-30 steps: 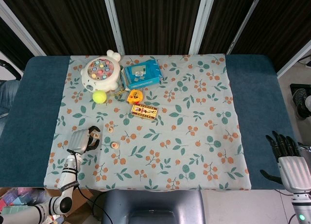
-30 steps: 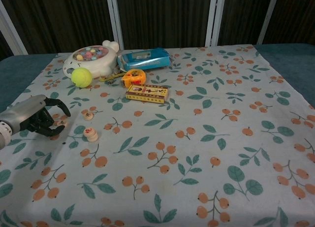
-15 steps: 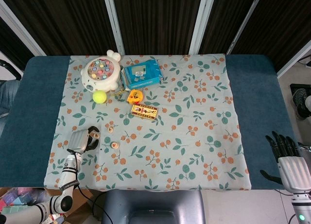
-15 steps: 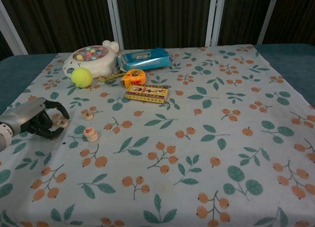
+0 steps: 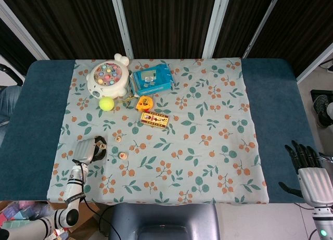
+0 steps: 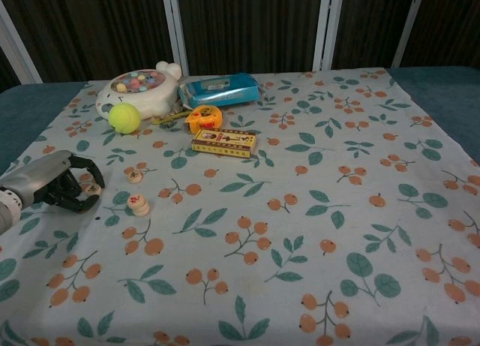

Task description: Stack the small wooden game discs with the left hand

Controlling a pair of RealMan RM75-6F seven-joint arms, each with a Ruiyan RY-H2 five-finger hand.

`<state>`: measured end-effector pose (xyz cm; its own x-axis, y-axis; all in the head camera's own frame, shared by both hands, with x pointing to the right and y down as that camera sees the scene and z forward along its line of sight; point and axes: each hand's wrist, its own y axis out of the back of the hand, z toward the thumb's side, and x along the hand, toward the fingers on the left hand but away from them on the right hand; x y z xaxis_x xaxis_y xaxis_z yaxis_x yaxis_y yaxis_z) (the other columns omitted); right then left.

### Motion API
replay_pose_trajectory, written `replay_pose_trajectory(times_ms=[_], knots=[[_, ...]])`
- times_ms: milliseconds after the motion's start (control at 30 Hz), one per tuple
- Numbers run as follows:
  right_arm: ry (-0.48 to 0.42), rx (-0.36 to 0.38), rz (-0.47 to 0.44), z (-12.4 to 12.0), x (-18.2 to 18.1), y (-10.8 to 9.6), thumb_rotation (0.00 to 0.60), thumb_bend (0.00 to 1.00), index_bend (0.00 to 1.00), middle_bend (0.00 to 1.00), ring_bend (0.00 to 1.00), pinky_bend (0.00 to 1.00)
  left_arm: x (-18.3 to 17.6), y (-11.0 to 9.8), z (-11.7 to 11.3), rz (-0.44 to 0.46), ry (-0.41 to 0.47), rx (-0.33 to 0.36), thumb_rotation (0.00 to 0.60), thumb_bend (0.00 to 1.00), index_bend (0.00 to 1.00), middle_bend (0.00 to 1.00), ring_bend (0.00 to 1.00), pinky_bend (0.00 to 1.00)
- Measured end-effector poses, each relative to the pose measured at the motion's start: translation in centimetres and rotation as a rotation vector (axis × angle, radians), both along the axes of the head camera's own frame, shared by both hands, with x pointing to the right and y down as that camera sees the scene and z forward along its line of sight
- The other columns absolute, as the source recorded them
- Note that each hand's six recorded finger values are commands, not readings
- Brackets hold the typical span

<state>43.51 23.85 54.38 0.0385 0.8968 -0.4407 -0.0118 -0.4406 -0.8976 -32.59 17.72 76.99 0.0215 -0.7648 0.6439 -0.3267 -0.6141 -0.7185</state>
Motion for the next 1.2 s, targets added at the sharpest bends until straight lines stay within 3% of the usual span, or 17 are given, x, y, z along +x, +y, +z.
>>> replay_pose_trajectory(times_ms=[400, 700, 1200], knots=[[0.003, -0.001, 0.000, 0.1, 0.0, 0.0, 0.600, 0.20, 0.00, 0.00, 0.00, 0.00, -0.3, 0.0, 0.1, 0.000, -0.002, -0.005, 0.600, 0.41, 0.47, 1.00, 1.00, 1.00], [0.004, -0.001, 0.000, 0.1, 0.0, 0.0, 0.600, 0.19, 0.00, 0.00, 0.00, 0.00, -0.4, 0.1, 0.0, 0.013, 0.005, -0.003, 0.600, 0.41, 0.41, 1.00, 1.00, 1.00], [0.007, 0.000, 0.000, 0.2, 0.0, -0.1, 0.600, 0.20, 0.00, 0.00, 0.00, 0.00, -1.5, 0.2, 0.0, 0.003, -0.013, -0.007, 0.600, 0.41, 0.43, 1.00, 1.00, 1.00]])
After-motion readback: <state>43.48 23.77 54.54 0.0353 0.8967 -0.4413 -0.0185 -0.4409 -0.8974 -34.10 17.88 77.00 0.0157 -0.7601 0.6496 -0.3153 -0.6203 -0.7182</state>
